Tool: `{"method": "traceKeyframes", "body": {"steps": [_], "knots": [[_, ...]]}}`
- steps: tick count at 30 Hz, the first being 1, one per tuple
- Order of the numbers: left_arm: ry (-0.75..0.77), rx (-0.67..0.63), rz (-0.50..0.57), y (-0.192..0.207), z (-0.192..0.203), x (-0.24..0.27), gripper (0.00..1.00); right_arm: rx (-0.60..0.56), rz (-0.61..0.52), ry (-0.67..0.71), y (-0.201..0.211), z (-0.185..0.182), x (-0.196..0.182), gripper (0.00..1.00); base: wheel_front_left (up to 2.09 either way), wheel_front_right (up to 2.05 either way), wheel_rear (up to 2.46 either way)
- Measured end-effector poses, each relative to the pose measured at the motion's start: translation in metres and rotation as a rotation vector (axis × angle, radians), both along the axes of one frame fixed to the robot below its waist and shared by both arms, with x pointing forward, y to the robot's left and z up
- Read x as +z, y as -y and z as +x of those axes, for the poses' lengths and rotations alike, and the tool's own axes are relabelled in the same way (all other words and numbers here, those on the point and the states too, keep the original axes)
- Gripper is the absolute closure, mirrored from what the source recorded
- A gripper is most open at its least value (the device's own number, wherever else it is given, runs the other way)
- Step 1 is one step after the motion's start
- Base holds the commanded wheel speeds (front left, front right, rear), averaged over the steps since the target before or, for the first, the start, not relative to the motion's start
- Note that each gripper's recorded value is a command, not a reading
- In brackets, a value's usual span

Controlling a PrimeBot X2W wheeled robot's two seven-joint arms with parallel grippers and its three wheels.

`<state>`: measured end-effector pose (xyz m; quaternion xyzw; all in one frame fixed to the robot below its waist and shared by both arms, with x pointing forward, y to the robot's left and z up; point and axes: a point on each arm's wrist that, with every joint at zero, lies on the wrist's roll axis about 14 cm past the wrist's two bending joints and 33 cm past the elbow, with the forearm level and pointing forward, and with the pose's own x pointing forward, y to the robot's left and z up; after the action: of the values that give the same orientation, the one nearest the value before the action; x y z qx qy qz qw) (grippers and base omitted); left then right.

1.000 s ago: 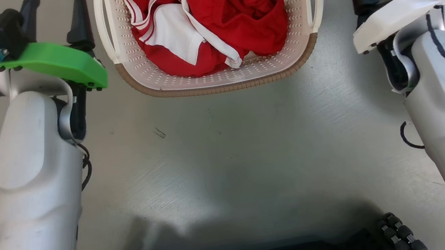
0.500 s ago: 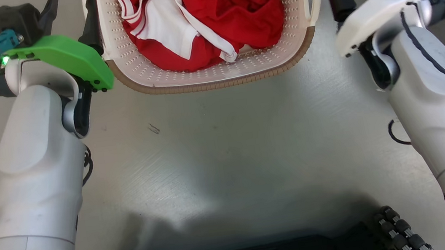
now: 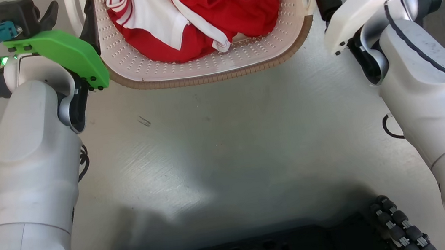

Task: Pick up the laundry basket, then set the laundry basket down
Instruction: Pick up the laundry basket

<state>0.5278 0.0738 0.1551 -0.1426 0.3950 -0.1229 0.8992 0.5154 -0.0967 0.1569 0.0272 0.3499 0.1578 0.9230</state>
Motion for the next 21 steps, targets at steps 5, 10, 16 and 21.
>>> {"method": "traceKeyframes", "body": {"steps": [5, 10, 16, 21], "knots": [[-0.045, -0.017, 0.004, 0.003, -0.006, -0.013, 0.00, 0.017, 0.002, -0.043, -0.004, -0.008, -0.013, 0.00, 0.00, 0.00, 0.00], [-0.070, -0.018, 0.004, 0.004, -0.009, -0.021, 0.00, 0.029, -0.002, -0.067, -0.007, -0.012, -0.022, 0.00, 0.00, 0.00, 0.00], [-0.085, -0.040, 0.002, 0.009, -0.011, -0.024, 1.00, 0.032, 0.009, -0.083, -0.010, -0.011, -0.025, 1.00, 0.00, 0.00, 0.00], [-0.089, -0.036, -0.012, 0.014, -0.011, -0.022, 1.00, 0.026, 0.017, -0.094, -0.013, -0.011, -0.025, 1.00, 0.00, 0.00, 0.00]]}}
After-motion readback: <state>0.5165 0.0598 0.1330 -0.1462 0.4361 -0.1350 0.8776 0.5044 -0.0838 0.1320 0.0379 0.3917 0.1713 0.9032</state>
